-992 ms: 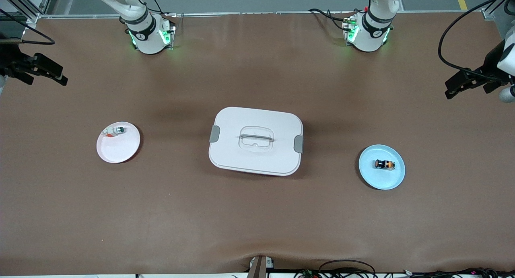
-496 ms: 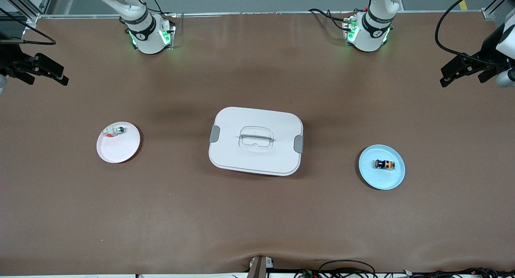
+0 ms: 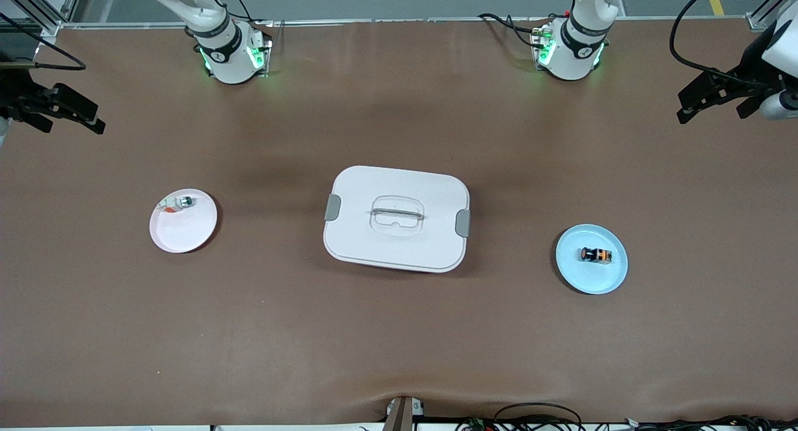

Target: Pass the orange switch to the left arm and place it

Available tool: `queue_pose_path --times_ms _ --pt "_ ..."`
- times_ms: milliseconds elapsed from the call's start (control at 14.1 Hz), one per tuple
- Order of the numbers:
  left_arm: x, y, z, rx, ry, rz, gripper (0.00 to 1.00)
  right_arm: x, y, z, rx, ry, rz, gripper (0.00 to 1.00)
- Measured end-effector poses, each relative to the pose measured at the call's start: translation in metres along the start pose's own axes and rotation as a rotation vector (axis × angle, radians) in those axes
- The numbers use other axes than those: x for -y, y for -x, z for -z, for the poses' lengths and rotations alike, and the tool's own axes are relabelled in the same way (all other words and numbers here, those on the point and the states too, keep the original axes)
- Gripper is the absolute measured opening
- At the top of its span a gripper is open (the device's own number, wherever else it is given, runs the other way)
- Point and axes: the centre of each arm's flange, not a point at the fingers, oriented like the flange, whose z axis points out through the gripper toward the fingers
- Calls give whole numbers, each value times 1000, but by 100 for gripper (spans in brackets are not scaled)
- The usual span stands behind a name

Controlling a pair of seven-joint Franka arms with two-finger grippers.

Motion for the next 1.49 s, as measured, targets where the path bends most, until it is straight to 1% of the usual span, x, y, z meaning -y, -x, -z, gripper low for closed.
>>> queue_pose_path --times_ms 354,1487 --pt "7 -1 -6 14 0 -63 100 -2 -1 0 -6 -1 -3 100" --pt "5 -2 -6 12 0 -69 100 -12 -3 2 -26 0 -22 100"
